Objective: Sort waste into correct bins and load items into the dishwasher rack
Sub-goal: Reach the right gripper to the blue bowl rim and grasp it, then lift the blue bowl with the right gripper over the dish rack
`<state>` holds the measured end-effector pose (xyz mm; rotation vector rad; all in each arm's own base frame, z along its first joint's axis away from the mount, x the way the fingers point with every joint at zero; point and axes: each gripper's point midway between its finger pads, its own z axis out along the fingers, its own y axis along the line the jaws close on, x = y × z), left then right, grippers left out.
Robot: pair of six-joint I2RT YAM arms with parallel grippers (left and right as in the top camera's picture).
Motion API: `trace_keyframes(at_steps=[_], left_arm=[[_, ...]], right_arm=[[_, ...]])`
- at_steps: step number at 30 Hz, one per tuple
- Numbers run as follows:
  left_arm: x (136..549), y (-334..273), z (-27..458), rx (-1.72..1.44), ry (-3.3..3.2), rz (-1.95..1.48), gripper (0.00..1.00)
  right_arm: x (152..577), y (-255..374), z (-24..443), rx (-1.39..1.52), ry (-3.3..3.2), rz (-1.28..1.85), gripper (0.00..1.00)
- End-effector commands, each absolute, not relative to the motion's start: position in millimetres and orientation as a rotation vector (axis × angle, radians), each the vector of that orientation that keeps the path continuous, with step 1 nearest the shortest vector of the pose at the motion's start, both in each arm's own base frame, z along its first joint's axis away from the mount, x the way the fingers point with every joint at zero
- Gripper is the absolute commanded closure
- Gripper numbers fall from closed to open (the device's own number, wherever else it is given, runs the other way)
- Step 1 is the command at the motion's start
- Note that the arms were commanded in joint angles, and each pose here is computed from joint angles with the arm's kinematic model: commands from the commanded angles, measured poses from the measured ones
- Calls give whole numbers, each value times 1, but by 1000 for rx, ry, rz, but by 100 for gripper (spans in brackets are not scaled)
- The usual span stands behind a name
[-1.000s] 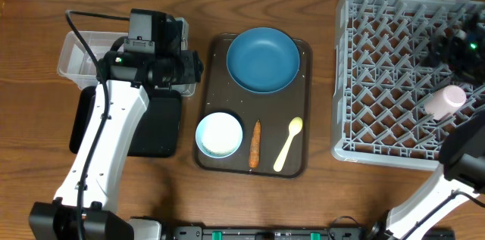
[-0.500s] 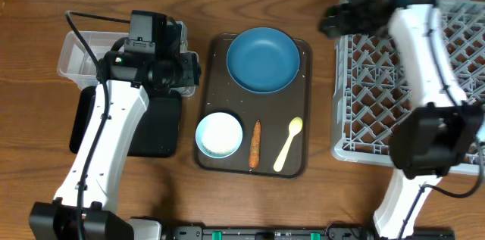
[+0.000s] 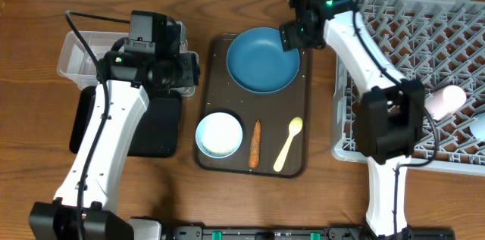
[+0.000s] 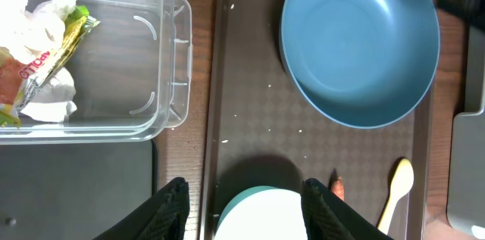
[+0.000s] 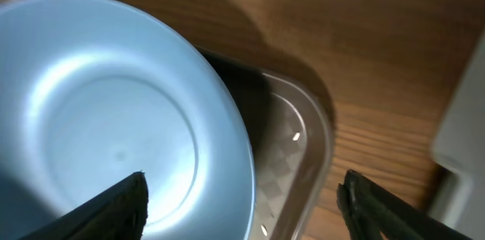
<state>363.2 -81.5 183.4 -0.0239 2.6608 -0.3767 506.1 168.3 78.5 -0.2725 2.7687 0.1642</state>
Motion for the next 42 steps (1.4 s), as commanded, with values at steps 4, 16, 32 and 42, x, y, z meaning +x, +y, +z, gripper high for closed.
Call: trace_keyframes(at_steps=[4, 16, 32, 42], left_arm=[[362, -80, 182, -19, 2665, -362, 50], [362, -80, 182, -20, 2665, -362, 49], [362, -80, 182, -19, 2665, -362, 48], [363, -80, 182, -19, 2664, -362, 47]], right_arm=[[500, 170, 38, -233, 2849, 106, 37], [501, 165, 24, -189, 2874, 97, 99], [538, 64, 227, -71, 2411, -130, 99], [497, -112, 353, 302, 2044, -1097, 99]])
